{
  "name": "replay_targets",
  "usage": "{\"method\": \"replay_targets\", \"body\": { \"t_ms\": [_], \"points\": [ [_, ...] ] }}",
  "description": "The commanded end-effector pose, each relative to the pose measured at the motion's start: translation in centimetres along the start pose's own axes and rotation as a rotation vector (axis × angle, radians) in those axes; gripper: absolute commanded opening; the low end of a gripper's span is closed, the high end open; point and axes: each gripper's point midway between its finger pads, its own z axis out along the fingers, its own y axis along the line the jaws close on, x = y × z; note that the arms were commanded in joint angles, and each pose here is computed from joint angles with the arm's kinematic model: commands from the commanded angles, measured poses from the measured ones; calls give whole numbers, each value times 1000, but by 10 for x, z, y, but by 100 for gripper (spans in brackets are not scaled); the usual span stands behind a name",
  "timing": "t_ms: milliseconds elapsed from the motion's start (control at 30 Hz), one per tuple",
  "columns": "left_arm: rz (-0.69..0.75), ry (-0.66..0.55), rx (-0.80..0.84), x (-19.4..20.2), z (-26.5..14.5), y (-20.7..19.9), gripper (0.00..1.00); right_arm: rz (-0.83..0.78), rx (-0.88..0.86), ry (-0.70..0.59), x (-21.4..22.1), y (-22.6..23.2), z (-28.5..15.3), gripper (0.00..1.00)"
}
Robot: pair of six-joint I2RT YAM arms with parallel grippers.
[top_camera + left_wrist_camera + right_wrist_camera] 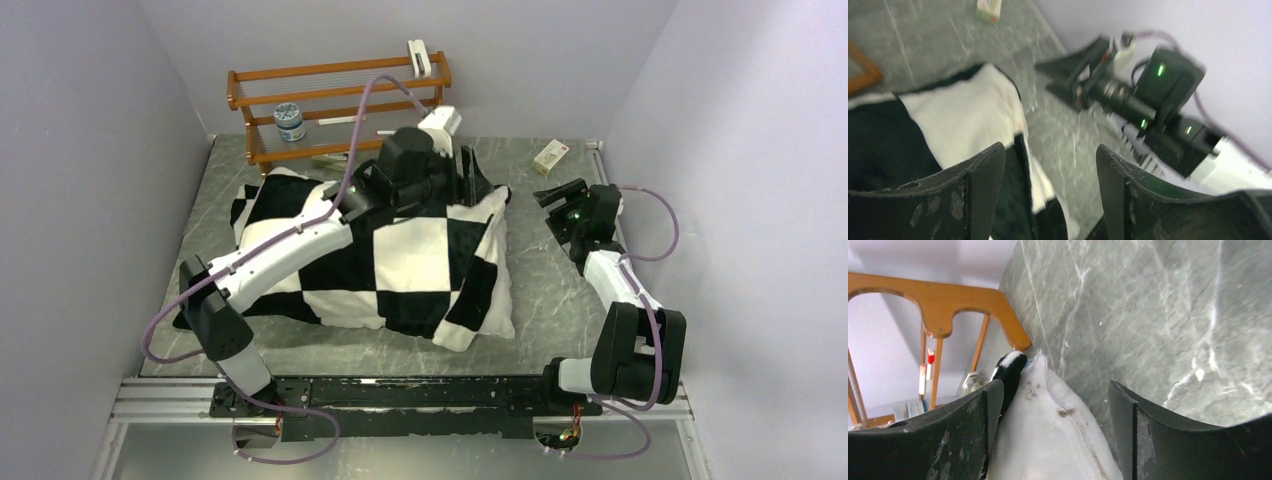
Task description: Put the pillow into the pillowcase
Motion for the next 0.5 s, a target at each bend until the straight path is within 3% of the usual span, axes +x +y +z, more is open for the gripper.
{"method": "replay_targets", "body": {
  "t_ms": [0,100,333,467],
  "points": [
    [78,237,-152,103,-5,24,71,-70,50,-91,-38,5,-17,80],
    [91,307,-171,136,-3,23,71,-108,54,-136,-54,11,-29,80],
    [132,314,-205,171,26,24,70,-112,8,-170,-64,24,-44,80],
    [79,328,-34,180,44,-34,67,-103,9,-183,-68,20,-48,81]
  ]
}}
